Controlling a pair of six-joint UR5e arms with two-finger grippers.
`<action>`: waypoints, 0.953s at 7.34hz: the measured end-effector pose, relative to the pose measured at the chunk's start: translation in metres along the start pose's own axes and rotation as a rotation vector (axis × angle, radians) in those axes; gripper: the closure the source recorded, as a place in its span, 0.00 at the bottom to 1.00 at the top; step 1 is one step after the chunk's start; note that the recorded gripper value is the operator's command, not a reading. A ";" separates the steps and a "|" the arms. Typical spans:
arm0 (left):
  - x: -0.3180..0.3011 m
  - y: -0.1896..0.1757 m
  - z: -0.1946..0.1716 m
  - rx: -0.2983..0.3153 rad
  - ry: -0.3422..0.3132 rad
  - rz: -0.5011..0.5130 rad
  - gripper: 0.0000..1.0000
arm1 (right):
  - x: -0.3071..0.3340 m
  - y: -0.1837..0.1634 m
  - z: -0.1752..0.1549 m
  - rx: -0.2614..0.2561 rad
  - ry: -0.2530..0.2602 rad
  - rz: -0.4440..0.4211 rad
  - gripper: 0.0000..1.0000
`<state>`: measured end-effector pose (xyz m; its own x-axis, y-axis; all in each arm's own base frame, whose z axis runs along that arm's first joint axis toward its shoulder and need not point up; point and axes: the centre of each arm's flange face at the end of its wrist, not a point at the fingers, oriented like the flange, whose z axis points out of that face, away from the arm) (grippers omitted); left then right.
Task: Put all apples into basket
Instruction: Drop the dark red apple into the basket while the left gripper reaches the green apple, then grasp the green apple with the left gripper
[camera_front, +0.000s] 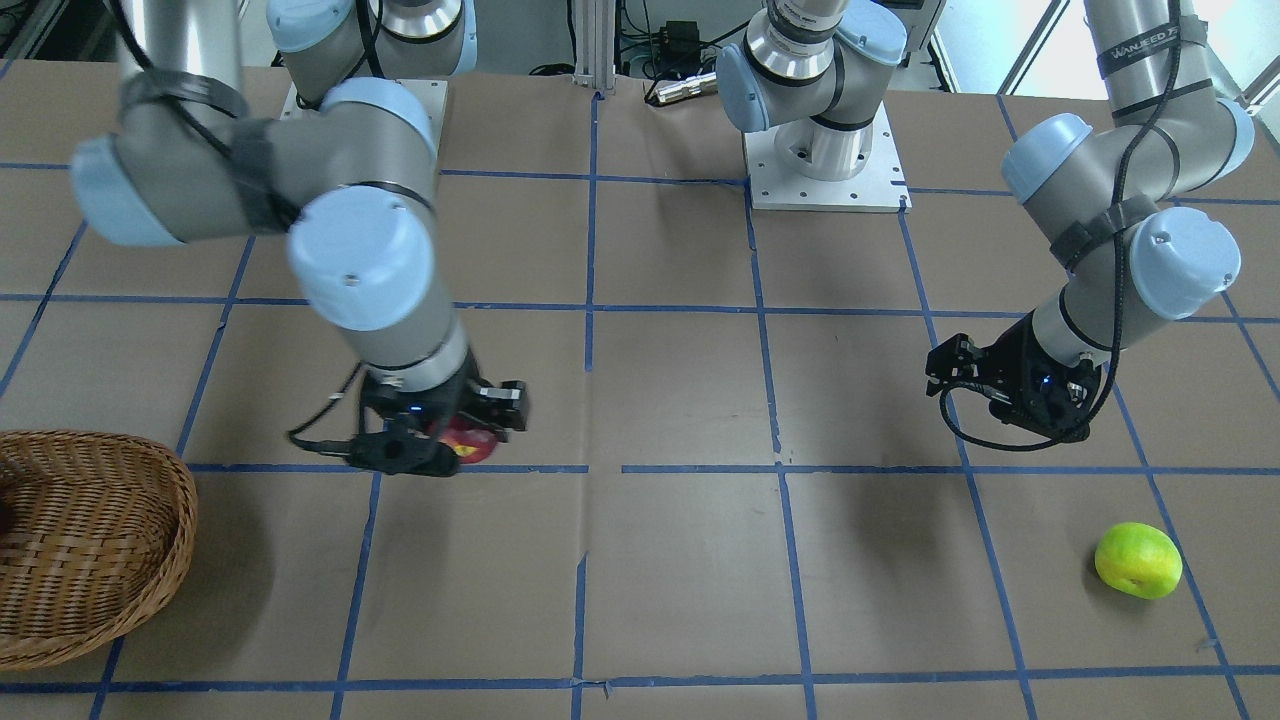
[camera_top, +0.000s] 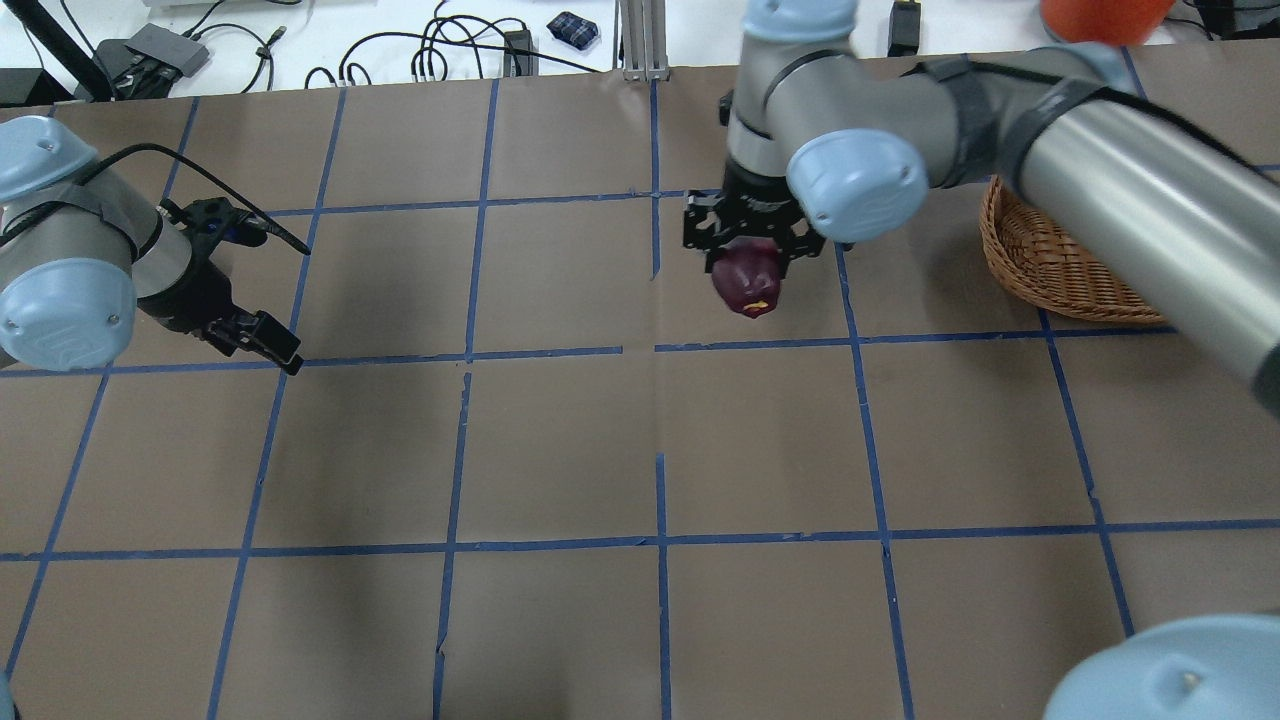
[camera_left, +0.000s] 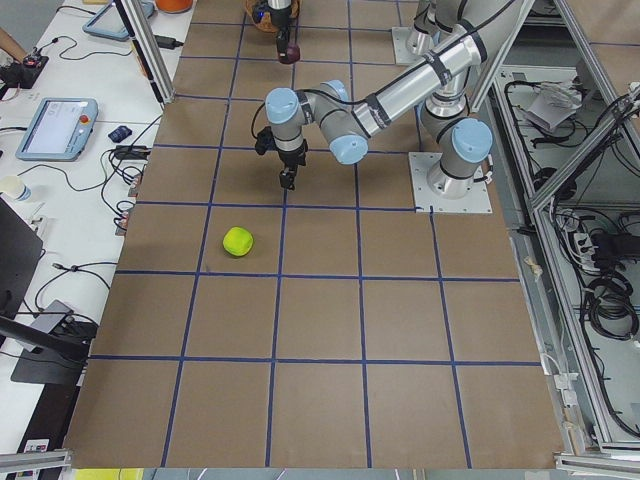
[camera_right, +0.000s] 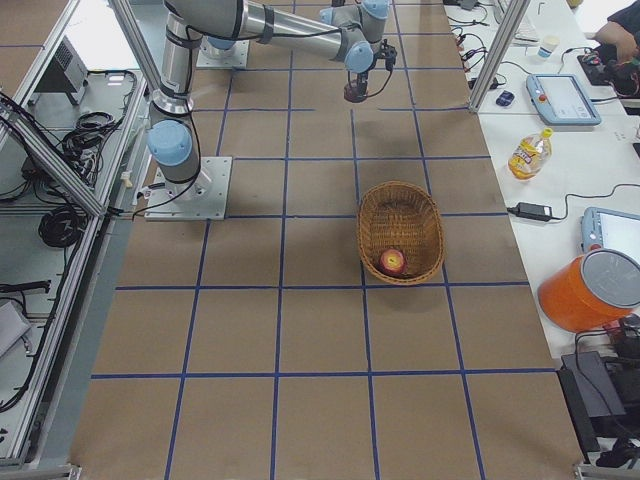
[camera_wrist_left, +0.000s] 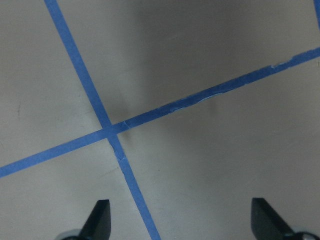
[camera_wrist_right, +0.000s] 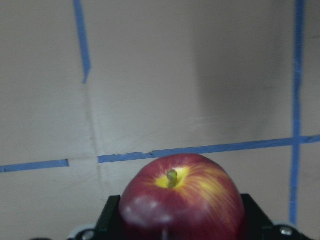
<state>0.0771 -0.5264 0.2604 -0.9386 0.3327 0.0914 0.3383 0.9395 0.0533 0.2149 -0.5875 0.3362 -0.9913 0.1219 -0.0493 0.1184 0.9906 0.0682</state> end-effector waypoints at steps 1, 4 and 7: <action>-0.003 -0.004 -0.004 0.011 -0.009 0.000 0.00 | 0.075 -0.016 -0.028 -0.003 0.008 0.010 1.00; -0.043 -0.046 -0.044 0.072 -0.082 -0.001 0.00 | 0.263 -0.054 -0.048 0.047 0.073 -0.091 1.00; -0.112 -0.093 -0.054 0.065 -0.176 -0.022 0.00 | 0.359 -0.095 -0.014 0.069 0.149 -0.188 1.00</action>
<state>0.1542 -0.6557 0.2986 -0.9449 0.3161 -0.0845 0.3181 0.9480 -0.0112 -0.1525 -0.6386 0.3259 -0.9931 -0.0707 0.0935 -0.0707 0.9975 0.0035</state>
